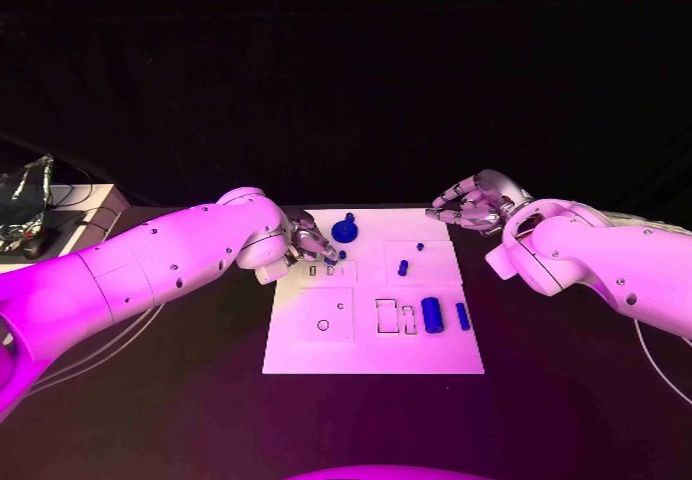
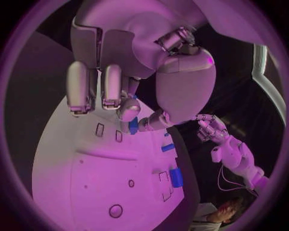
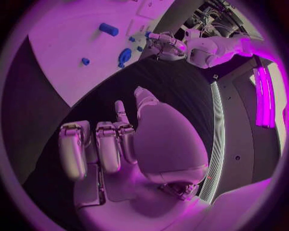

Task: Assemble the parts on the task board

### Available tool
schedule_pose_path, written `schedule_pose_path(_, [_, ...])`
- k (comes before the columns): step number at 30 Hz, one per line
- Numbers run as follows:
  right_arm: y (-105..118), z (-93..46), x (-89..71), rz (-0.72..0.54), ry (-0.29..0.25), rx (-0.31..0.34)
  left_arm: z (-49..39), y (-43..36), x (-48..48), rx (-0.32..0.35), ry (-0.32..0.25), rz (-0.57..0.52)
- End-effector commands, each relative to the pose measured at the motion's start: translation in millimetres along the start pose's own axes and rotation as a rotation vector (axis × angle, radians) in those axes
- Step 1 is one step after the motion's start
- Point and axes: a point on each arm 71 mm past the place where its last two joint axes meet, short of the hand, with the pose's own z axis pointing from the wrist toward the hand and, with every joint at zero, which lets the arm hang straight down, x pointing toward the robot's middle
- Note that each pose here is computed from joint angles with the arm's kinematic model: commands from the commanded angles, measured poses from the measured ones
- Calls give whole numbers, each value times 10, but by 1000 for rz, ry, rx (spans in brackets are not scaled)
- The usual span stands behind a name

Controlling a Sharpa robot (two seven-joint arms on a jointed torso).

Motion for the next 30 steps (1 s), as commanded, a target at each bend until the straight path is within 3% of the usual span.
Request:
schedule_pose_path(1, [3,-1,13,-10,15,-8,8,8,-20,-4,-77,25])
schedule_pose_path(14, [-1,-4,9,-10,15,-9,58,116,141,-32,-67,13])
schedule_pose_path(30, [-5,-10,5,-10,16,-9,62,125,221,-43,-44,23])
